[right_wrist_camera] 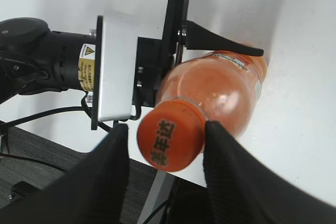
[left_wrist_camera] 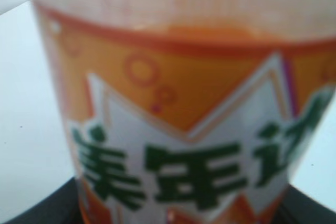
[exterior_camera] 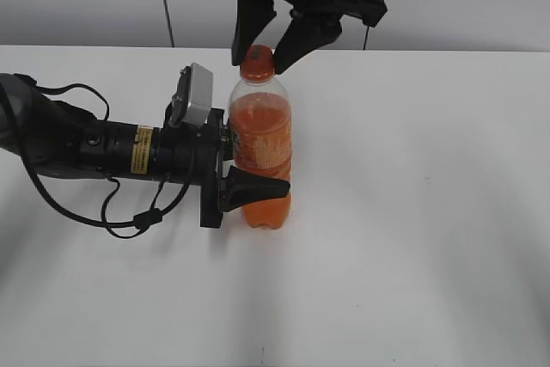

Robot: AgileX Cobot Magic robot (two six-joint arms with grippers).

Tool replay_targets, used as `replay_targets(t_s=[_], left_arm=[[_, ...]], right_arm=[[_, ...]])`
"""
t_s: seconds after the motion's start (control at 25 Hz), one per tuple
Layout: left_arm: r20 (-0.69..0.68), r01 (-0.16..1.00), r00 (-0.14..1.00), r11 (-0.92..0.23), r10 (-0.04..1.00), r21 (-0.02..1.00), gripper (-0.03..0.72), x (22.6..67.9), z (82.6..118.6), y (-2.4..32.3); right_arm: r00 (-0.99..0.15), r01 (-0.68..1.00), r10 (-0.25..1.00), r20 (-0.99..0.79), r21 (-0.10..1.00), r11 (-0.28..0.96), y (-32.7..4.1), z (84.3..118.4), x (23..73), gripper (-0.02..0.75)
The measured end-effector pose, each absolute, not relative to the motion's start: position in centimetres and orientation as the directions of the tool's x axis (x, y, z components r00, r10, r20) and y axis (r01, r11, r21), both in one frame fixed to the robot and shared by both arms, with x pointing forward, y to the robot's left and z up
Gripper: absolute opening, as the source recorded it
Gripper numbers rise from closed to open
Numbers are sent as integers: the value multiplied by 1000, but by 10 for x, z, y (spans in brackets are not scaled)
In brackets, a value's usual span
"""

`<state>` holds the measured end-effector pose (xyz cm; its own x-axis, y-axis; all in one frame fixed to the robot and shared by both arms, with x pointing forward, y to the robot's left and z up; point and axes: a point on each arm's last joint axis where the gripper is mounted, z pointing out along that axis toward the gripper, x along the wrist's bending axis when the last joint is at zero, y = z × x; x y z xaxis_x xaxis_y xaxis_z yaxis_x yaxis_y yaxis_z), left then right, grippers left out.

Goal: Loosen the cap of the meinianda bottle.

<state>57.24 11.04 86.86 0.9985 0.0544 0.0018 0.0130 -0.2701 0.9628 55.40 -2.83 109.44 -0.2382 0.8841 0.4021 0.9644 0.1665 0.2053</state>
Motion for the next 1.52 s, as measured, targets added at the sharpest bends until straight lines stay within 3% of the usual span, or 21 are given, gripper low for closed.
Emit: replay_targets(t_s=[0.12, 0.4, 0.72, 1.52], left_arm=[[3, 12, 998, -270, 55, 963, 413, 572, 869, 110], [3, 12, 998, -270, 55, 963, 413, 572, 869, 110], [3, 13, 998, -274, 58, 962, 413, 573, 868, 111], [0, 17, 998, -275, 63, 961, 413, 573, 868, 111]], right_arm=[[-239, 964, 885, 399, 206, 168, -29, 1095, 554, 293], [-245, 961, 889, 387, 216, 171, -29, 1095, 555, 287], [-270, 945, 895, 356, 274, 177, -30, 1106, 559, 437], [-357, 900, 909, 213, 338, 275, -18, 1102, 549, 452]])
